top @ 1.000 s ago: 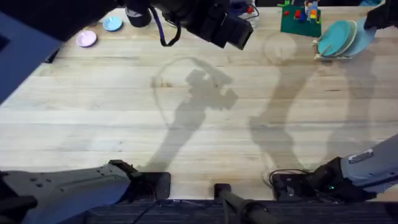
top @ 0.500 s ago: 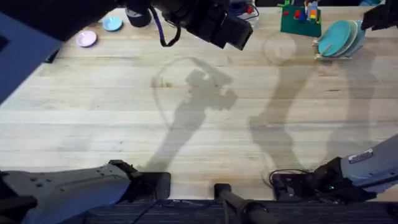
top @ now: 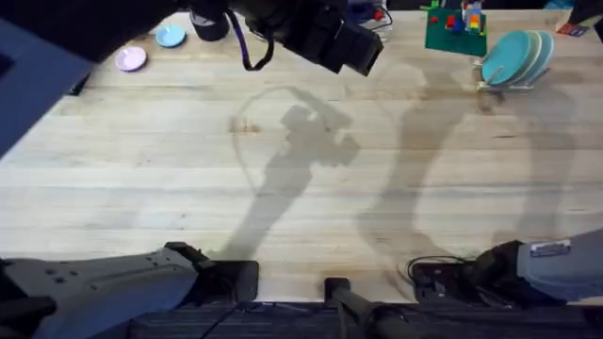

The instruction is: Pick up the plates from the table one by one and place each into a slot on the dish rack.

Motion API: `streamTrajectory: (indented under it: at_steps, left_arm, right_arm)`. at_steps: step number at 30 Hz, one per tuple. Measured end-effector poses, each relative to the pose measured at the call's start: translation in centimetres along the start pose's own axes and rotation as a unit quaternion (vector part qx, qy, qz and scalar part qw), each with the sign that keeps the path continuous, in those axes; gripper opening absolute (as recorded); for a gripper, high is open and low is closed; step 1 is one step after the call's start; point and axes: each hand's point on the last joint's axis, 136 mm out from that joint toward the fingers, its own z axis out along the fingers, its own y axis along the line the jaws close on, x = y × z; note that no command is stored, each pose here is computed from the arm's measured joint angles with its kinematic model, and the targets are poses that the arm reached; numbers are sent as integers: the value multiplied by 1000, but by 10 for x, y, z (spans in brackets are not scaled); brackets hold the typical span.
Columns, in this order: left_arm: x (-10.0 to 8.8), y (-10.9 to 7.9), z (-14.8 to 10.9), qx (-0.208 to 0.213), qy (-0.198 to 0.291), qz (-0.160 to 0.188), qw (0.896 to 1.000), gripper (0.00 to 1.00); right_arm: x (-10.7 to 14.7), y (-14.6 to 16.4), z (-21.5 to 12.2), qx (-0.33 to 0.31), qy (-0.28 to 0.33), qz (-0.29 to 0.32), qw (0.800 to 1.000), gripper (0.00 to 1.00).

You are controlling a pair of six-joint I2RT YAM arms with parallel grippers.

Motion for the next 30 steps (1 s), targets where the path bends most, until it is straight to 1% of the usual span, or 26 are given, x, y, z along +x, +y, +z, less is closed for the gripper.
streamTrajectory:
  at_steps: [1, 2, 9, 12, 15, 18, 21, 23, 28, 30]
  left_arm:
    - [0, 0, 0, 0, 0, 0, 1000, 994]
    - [0, 0, 0, 0, 0, 0, 1000, 994]
    - [0, 2, 0, -6, 0, 0, 1000, 993]
    - [0, 4, 0, -11, 0, 0, 1000, 993]
    - [0, 4, 0, -13, 1, 0, 1000, 993]
    - [1, 4, 0, -13, 2, 0, 1000, 993]
    - [4, 4, 0, -13, 8, -1, 1000, 993]
    - [5, 5, 0, -16, 10, -1, 1000, 993]
    - [5, 10, 0, -30, 11, -1, 999, 993]
    - [5, 11, 0, -34, 11, -1, 999, 993]
  right_arm:
    - [2, 2, -11, 1, -2, 1, 1000, 938]
    - [4, 3, -21, 1, -2, 4, 1000, 978]
    - [26, 24, -87, -4, -4, 7, 1000, 992]
    - [31, 49, -114, -19, -14, -9, 1000, 994]
    - [46, 83, -135, -49, -2, -39, 998, 994]
    - [69, 119, -147, -86, 33, -73, 993, 993]
    - [86, 143, -154, -113, 67, -95, 987, 993]
    - [92, 154, -156, -122, 78, -95, 985, 993]
    - [94, 172, -161, -141, 80, -94, 982, 993]
    - [100, 179, -162, -147, 83, -94, 981, 993]
